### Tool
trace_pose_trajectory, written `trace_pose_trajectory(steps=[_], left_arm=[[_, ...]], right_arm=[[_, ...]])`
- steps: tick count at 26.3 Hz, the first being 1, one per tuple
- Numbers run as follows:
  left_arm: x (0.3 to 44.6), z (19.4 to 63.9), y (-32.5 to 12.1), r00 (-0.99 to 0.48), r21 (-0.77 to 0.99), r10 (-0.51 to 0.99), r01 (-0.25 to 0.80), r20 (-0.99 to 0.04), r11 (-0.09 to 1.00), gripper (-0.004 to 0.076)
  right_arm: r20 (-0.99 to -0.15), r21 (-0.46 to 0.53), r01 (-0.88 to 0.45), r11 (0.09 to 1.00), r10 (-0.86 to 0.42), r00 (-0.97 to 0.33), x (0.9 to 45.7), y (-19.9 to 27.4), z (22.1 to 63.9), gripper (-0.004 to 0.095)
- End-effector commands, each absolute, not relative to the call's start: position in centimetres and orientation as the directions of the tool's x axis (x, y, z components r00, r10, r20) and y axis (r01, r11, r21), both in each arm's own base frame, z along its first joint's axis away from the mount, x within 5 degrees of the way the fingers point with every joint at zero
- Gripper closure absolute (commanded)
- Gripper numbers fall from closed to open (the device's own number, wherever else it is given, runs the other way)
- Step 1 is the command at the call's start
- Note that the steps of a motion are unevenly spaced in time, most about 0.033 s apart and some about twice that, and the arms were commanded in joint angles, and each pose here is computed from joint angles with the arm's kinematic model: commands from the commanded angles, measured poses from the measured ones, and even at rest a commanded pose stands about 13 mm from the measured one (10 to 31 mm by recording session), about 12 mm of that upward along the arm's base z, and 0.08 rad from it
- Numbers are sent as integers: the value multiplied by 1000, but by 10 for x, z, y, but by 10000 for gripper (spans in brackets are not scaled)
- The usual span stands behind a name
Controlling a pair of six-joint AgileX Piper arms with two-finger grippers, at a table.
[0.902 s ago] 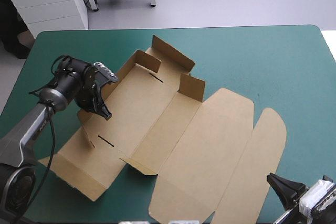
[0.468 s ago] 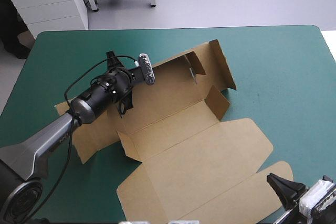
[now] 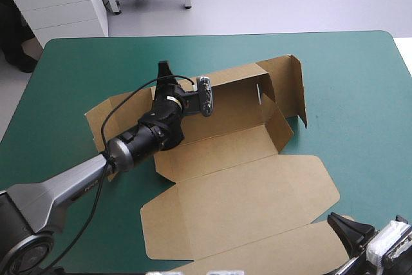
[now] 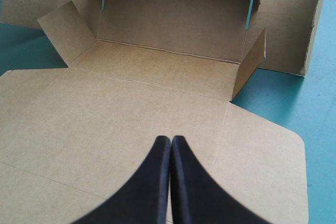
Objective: Fold the box
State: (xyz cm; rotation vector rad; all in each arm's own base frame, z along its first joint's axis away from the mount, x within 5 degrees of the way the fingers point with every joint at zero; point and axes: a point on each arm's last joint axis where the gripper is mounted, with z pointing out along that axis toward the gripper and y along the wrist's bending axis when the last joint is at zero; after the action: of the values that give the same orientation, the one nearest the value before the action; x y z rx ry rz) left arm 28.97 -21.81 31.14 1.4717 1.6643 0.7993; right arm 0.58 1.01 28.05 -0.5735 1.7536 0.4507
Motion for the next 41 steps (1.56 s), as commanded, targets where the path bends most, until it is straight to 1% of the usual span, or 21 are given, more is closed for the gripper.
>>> trace_pose_trajectory(steps=[1, 6, 10, 14, 21, 27, 29, 31, 32, 33, 34, 36, 38, 40, 41], left_arm=[[272, 327, -229, 70, 928, 989, 361, -129, 95, 734], [250, 314, -237, 155, 970, 984, 237, -91, 52, 734], [237, 304, -235, 187, 984, 980, 176, -62, 29, 734], [227, 294, -229, 195, 981, 979, 191, -60, 23, 734], [207, 301, -217, 262, 977, 960, 210, -99, 44, 734], [206, 303, -214, 252, 978, 962, 201, -101, 50, 734], [206, 303, -214, 254, 978, 962, 202, -102, 50, 734], [206, 303, -214, 254, 978, 962, 202, -102, 50, 734], [206, 303, -214, 252, 978, 962, 201, -101, 50, 734], [206, 303, -214, 252, 978, 962, 201, -101, 50, 734], [206, 303, -214, 253, 979, 962, 200, -99, 49, 734], [206, 303, -214, 253, 979, 963, 199, -97, 46, 734], [206, 303, -214, 254, 979, 963, 199, -95, 44, 734], [206, 303, -214, 255, 979, 963, 198, -90, 40, 734], [206, 303, -214, 255, 979, 963, 198, -90, 40, 734]], right_arm=[[-991, -7, -588, 809, -82, -102, 2, 7, 294, 928], [-991, -7, -588, 809, -82, -102, 2, 7, 294, 928], [-991, -7, -588, 809, -82, -102, 2, 7, 294, 928], [-991, -7, -588, 809, -83, -102, 2, 7, 294, 928], [-991, -7, -588, 809, -83, -102, 2, 7, 294, 928], [-991, -7, -588, 809, -83, -102, 2, 7, 294, 928], [-991, -7, -588, 809, -83, -102, 2, 7, 294, 905], [-991, -7, -588, 809, -83, -102, 2, 7, 294, 816], [-991, -7, -588, 809, -83, -102, 2, 7, 294, 688], [-991, -4, -587, 809, -82, -105, 1, 7, 294, 621], [-991, 9, -583, 812, -70, -113, 2, 6, 294, 471], [-987, 81, -543, 836, -10, -163, 4, 4, 294, 240], [-979, 125, -510, 851, 24, -200, 6, 2, 294, 186], [-964, 168, -458, 873, 48, -263, 11, 1, 299, 189], [-960, 170, -447, 878, 45, -276, 13, 2, 302, 190]])
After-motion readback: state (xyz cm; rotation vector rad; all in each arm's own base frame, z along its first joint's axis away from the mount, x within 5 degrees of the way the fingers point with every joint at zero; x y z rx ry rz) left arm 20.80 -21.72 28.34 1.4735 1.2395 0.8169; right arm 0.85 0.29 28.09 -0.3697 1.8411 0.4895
